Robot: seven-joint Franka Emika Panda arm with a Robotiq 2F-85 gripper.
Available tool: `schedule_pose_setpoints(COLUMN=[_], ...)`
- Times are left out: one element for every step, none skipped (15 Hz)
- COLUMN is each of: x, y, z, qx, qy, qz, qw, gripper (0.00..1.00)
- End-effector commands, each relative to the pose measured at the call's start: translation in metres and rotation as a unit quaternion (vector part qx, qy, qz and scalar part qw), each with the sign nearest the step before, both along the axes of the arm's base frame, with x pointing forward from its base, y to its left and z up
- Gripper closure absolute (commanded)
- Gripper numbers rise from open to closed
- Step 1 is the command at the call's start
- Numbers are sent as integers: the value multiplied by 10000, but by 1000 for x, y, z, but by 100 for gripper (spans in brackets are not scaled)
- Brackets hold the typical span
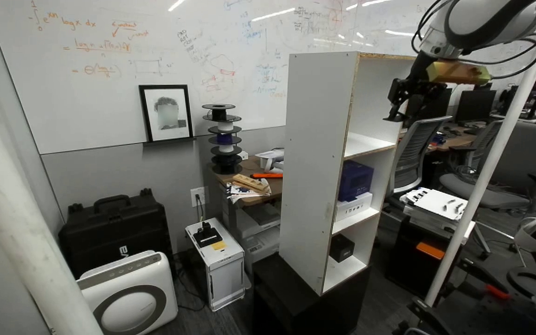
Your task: Put the black object on top of the shelf.
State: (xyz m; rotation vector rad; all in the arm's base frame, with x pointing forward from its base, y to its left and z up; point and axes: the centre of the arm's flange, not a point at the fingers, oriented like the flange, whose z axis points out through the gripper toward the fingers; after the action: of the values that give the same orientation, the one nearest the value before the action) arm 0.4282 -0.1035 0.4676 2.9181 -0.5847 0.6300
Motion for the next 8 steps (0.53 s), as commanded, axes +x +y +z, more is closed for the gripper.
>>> schedule_pose_setpoints(x=[-48,-51,-54,-53,-54,-51,-48,-38], y=[-1,-6,-10,-17,-23,-29,-34,-41], z=[68,87,103,120,135,149,161,173], qx=[-241,-321,-395,-440,-450,-490,-508,-530], qy=[-604,-866,-1125,-1361,-1538,-1716,-1855,-1958], qz=[-324,-431,-532,-615,-693,-752,-796,-818], qw=[9974,9948,9914,9878,9846,9811,9781,9758], gripper=[58,58,58,58,58,58,58,58])
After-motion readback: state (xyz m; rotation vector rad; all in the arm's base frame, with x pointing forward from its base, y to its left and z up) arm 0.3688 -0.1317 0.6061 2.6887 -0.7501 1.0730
